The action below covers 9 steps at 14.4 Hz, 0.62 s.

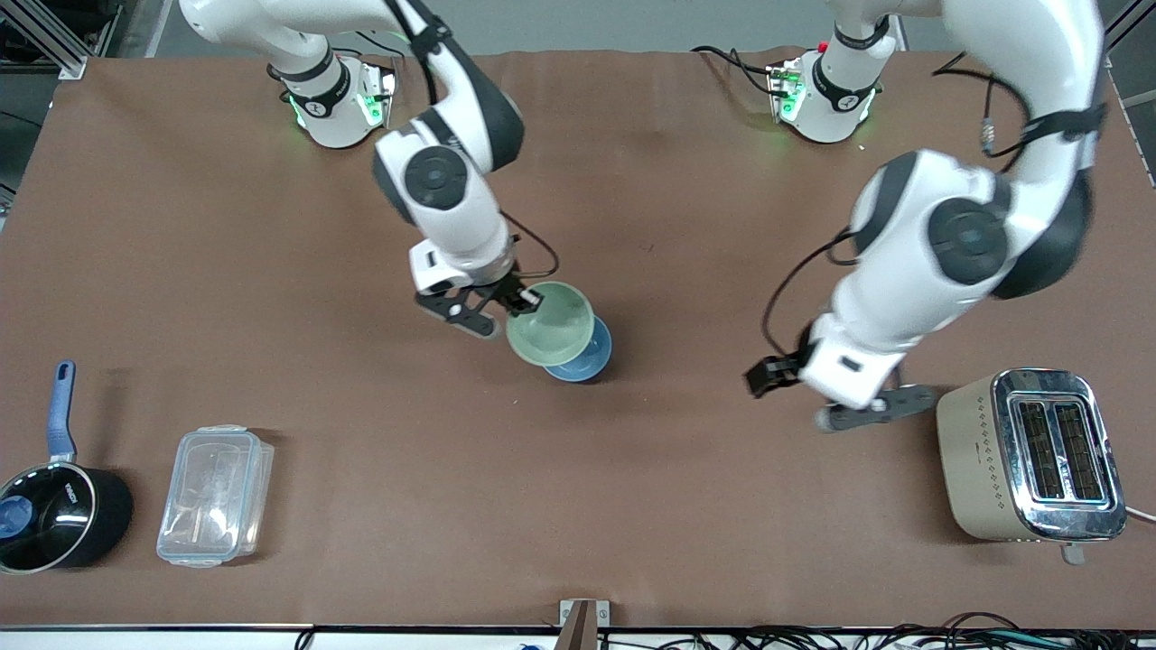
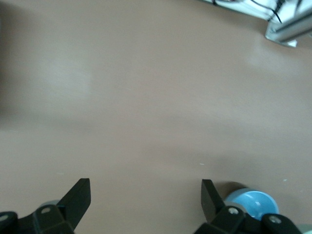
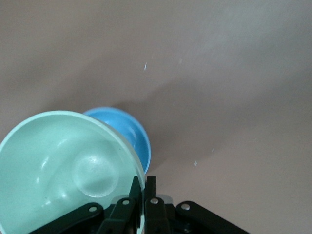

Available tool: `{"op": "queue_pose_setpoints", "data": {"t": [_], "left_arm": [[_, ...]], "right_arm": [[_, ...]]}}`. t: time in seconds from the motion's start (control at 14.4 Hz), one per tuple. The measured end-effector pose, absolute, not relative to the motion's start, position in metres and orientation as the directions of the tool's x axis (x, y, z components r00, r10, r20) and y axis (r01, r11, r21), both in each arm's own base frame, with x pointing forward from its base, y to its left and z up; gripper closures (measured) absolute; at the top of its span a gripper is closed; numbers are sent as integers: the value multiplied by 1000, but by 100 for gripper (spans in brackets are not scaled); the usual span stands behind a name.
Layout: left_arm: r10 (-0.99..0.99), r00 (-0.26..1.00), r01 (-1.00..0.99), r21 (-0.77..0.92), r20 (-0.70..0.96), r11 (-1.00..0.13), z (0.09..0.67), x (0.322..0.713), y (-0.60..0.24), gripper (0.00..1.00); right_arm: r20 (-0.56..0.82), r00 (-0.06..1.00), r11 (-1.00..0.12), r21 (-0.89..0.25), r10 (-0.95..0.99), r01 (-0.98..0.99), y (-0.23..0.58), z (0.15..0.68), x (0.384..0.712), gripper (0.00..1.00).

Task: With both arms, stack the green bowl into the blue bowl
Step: 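Release the blue bowl and lift the left gripper away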

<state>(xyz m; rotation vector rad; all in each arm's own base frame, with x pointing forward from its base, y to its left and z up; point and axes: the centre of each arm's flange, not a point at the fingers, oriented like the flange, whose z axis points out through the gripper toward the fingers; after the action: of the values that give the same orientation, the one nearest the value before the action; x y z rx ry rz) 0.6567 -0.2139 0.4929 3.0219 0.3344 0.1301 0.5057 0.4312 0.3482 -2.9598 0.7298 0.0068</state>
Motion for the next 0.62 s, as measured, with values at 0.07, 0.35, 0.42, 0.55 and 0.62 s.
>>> {"op": "queue_pose_setpoints", "data": {"t": [0.07,0.35,0.42,0.55,0.62], "left_arm": [[209,975,201,95,78,-975,507,656,-192,0],[184,980,180,55,72,-982,550,643,-139,0],[181,981,178,50,75,-983,558,640,-134,0],[164,983,161,45,85,-986,572,633,-130,0],[151,985,148,41,88,-988,578,629,-130,0]], "right_arm": [[-25,887,-883,-83,-462,-462,445,337,496,95],[-10,885,-882,-80,-465,-464,466,298,486,95],[-7,884,-881,-78,-467,-467,465,291,487,95],[-1,881,-878,-75,-474,-472,464,282,493,95],[1,879,-877,-74,-477,-475,464,278,496,95]]}}
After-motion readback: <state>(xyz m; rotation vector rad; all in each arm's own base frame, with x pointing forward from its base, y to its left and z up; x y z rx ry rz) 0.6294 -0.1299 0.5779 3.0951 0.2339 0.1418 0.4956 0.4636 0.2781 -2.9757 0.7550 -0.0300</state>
